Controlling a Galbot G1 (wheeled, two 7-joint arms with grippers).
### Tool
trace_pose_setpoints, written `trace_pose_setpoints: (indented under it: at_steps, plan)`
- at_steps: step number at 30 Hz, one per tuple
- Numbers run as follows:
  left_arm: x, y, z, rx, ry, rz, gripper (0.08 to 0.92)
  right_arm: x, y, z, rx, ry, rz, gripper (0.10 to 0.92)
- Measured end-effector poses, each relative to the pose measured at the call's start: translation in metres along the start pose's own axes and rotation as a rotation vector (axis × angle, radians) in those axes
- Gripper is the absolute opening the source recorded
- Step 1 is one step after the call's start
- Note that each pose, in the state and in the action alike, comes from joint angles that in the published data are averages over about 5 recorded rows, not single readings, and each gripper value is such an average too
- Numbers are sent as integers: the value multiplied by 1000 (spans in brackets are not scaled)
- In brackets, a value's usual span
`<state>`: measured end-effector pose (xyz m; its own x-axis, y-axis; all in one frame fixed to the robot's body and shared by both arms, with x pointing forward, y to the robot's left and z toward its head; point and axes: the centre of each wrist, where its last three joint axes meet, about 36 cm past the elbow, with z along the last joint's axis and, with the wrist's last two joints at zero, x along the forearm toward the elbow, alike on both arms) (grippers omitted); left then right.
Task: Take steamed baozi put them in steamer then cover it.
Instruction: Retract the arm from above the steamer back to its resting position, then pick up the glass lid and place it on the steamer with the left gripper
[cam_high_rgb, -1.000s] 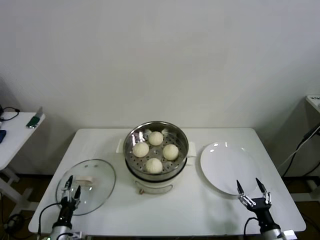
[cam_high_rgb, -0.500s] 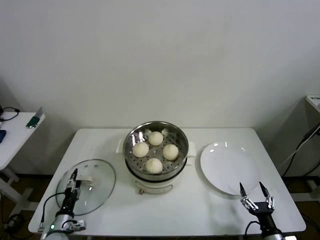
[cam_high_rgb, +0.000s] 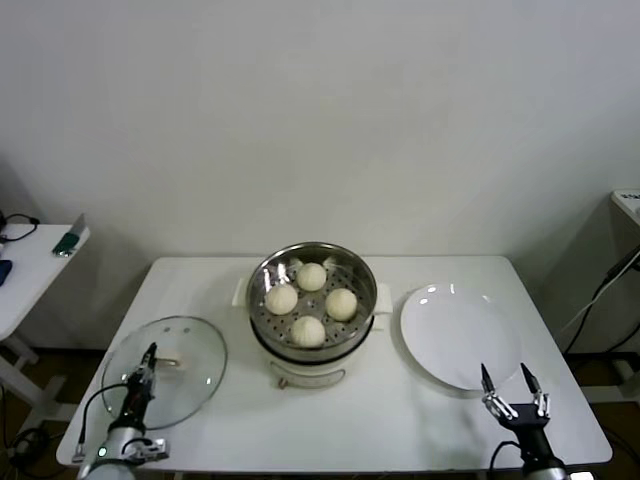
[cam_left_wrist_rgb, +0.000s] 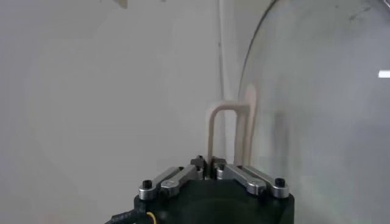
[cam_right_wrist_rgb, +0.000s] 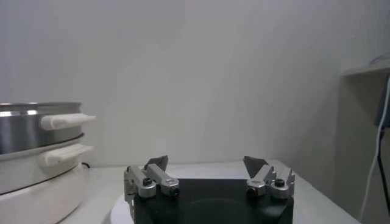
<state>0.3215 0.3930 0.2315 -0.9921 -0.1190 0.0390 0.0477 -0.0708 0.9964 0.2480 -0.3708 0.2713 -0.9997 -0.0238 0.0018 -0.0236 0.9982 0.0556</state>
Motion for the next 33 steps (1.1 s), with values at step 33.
trace_pose_setpoints:
  at_steps: [33]
  plan:
    - [-20,229,-133,164,83,-91,145,-9,5,5,58,19,25,823]
